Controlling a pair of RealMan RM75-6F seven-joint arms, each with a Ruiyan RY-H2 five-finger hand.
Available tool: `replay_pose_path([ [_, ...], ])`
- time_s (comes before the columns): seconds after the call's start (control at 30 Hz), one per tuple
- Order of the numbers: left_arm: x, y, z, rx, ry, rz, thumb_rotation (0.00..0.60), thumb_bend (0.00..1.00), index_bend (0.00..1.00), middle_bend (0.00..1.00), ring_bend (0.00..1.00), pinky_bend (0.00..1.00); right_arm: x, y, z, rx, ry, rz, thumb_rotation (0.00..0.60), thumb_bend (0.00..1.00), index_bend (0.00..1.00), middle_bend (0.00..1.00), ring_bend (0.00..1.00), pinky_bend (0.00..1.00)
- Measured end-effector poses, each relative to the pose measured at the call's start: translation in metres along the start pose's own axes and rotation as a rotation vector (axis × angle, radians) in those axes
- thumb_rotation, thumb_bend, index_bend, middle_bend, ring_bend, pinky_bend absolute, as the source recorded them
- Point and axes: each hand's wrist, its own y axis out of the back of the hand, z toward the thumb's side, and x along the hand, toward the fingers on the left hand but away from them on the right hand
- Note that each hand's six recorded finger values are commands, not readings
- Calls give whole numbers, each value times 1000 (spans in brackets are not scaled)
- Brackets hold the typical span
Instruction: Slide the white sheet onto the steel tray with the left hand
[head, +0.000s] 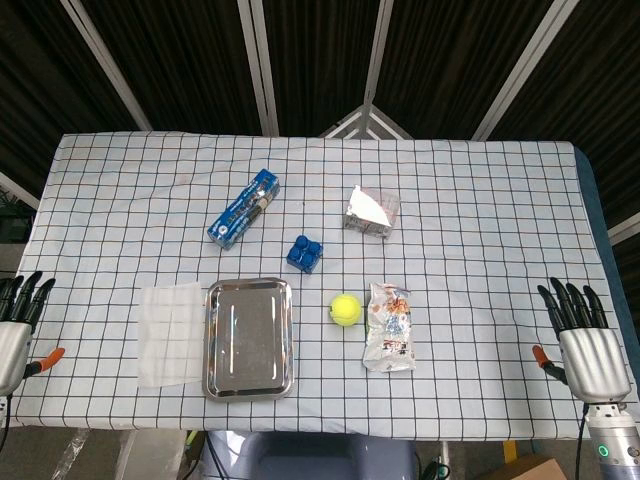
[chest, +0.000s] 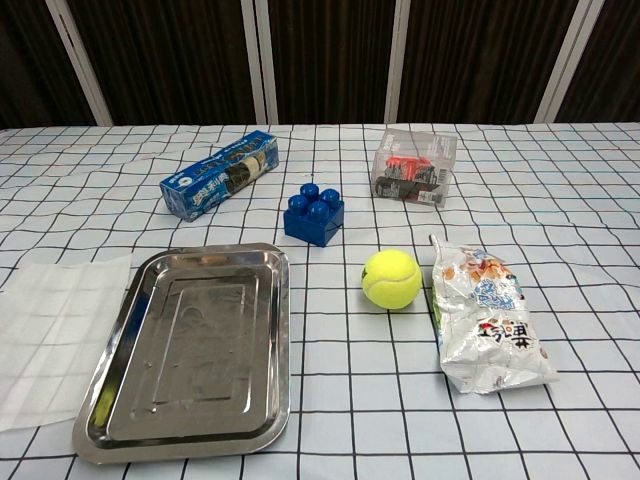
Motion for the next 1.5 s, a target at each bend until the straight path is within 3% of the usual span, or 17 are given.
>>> replay_pose_path([
  [0.43,-2,-6,3,6,-12,-40,600,8,3,0,0,48,0,-2,1,-11,0,14,600,314,0,0,0,0],
  [0.57,-5,-12,5,25,-33,-82,600,38,128,0,0,57,-1,-3,2,-7,5,17,600,314,0,0,0,0],
  [0.67,-6,-20,9,50,-69,-138,600,79,250,0,0,89,-1,-4,1,-4,2,24,600,314,0,0,0,0],
  [0.8,-10,-32,17,111,-134,-210,600,121,319,0,0,93,0,-4,1,-17,-3,28,600,314,0,0,0,0],
  [1.2,-17,-73,76,254,-347,-306,600,162,401,0,0,93,0,-4,1,-22,-6,28,600,314,0,0,0,0],
  [1.5,-17,-96,106,320,-423,-342,600,164,408,0,0,93,0,-3,0,-39,-9,25,600,313,0,0,0,0],
])
